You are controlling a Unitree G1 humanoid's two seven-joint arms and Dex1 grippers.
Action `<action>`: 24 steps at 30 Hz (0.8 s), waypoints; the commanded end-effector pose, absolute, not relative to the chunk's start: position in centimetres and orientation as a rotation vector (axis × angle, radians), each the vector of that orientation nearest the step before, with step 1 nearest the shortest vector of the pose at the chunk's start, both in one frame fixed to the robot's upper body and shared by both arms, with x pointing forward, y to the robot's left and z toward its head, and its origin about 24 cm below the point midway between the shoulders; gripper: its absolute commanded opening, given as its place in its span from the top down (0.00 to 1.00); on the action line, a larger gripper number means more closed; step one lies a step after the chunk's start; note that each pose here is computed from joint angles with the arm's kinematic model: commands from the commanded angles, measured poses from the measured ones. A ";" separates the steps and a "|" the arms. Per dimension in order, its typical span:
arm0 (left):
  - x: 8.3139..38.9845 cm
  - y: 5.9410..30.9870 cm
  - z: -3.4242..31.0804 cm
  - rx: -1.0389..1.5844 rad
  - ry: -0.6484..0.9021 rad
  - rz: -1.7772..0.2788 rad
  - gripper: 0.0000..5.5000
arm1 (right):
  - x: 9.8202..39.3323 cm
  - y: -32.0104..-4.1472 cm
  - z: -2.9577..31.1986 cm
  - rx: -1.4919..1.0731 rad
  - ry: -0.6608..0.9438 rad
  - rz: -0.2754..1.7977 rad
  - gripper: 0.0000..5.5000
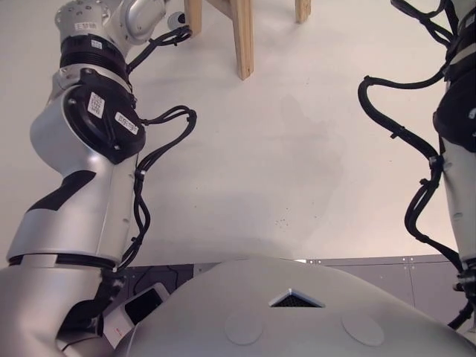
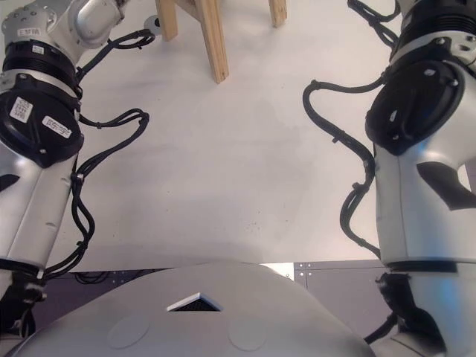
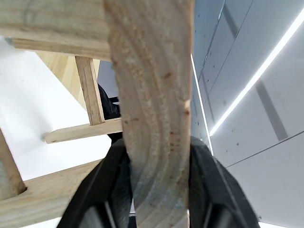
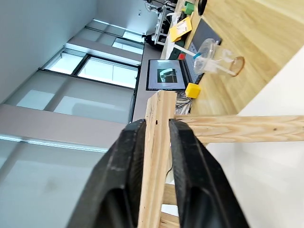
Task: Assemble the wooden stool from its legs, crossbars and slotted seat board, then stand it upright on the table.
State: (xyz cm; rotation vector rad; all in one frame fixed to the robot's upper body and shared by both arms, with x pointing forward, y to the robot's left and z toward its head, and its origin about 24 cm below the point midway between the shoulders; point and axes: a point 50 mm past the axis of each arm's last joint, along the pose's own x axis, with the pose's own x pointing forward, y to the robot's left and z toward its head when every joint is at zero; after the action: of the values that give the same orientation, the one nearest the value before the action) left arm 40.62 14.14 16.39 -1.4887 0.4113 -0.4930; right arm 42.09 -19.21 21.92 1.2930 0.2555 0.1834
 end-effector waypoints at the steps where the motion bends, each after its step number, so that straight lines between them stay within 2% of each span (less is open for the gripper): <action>1: 40.6 14.7 15.1 -1.548 0.341 -0.450 0.60 | 41.6 -22.1 21.8 1.302 0.194 0.147 0.72; 7: 40.7 16.7 14.0 -1.584 0.218 -0.337 0.45 | 41.0 -23.6 19.9 1.290 0.107 0.168 0.55; 10: 40.4 17.7 14.4 -1.596 0.119 -0.411 0.37 | 40.1 -24.2 18.2 1.283 0.067 0.217 0.46; 11: 40.1 18.1 14.9 -1.587 0.058 -0.473 0.33 | 39.6 -24.2 17.3 1.200 0.047 0.238 0.41; 13: 39.5 18.8 15.6 -1.565 -0.040 -0.584 0.28 | 38.1 -23.4 15.3 1.029 -0.030 0.307 0.40; 16: 38.1 19.1 14.9 -1.346 -0.068 -0.654 0.28 | 34.1 -20.6 11.0 0.921 -0.132 0.407 0.40; 17: 38.2 19.3 13.5 -1.251 -0.059 -0.526 0.28 | 33.3 -19.8 8.9 0.887 -0.112 0.355 0.40; 19: 38.1 20.3 10.6 -0.816 -0.045 -0.216 0.28 | 32.0 -18.9 6.5 0.602 -0.143 0.214 0.40; 21: 37.1 20.6 8.4 -0.505 -0.063 -0.085 0.28 | 31.5 -18.4 5.8 0.555 -0.176 0.154 0.40; 24: 35.8 20.3 6.6 -0.335 -0.110 0.018 0.28 | 31.4 -18.0 5.5 0.570 -0.204 0.122 0.40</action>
State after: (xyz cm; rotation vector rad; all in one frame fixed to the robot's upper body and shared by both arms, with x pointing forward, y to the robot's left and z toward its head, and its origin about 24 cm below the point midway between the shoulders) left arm 37.64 21.00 9.26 -0.6670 -0.0733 -0.1013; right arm 31.78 -19.08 5.12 0.6297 -0.1101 0.1734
